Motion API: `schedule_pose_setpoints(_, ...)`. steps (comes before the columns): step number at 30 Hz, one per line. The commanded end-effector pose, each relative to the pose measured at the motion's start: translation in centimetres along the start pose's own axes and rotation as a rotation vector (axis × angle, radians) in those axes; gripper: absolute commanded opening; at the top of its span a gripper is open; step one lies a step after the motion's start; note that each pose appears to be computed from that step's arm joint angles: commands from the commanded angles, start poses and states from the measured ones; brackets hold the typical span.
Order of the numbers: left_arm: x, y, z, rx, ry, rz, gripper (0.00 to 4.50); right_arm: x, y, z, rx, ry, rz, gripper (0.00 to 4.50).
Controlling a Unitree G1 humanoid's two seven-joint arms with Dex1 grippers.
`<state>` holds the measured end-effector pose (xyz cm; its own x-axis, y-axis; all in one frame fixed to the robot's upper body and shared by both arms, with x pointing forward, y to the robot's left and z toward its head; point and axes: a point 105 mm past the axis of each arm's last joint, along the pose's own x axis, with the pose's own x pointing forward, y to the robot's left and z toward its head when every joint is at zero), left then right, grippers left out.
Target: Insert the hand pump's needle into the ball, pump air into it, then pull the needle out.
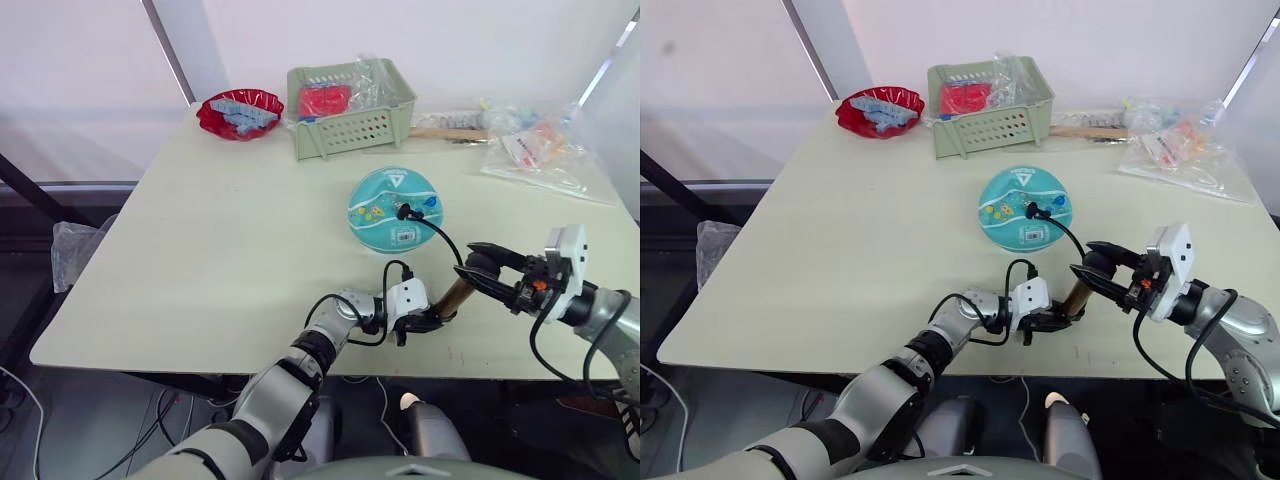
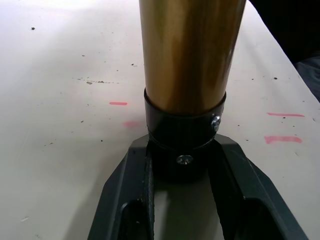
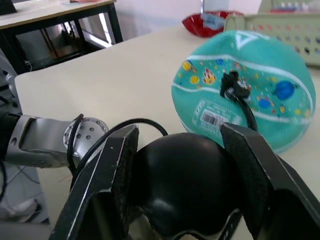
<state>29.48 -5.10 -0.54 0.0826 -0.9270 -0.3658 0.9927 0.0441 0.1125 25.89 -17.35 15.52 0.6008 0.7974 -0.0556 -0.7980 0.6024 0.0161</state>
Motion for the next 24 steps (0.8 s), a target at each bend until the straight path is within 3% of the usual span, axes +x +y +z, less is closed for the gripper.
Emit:
schedule_pose_setpoints(1,-0.4,-1.8,-3.6,-0.088,0.113,-0.046,1.1,-1.2,-0.3,4.2,-0.063,-0.052,-0.007,2.09)
schedule_pose_setpoints(8,-0.4,-1.9,-3.7,-0.088,0.115,-0.051,1.1,-3.0,-1.2,8.0,-0.115,-0.061,-0.047,2.09)
schedule_pose_setpoints(18,-0.4,-2.1,-3.8,-0.084,0.116,-0.056,1.1,-5.8,-0.9,15.0,-0.103,-0.19,-0.04,2.09)
schedule_pose_setpoints(21,-0.4,-2.2,-3.8,-0.083,0.117,-0.059,1.1,-6.0,-0.8,16.1,-0.107,-0.199,-0.036,2.09)
schedule_pose_setpoints(24,-0.4,-2.2,-3.8,-0.082,0.116,-0.061,1.1,-5.7,-0.8,15.6,-0.102,-0.147,-0.028,2.09)
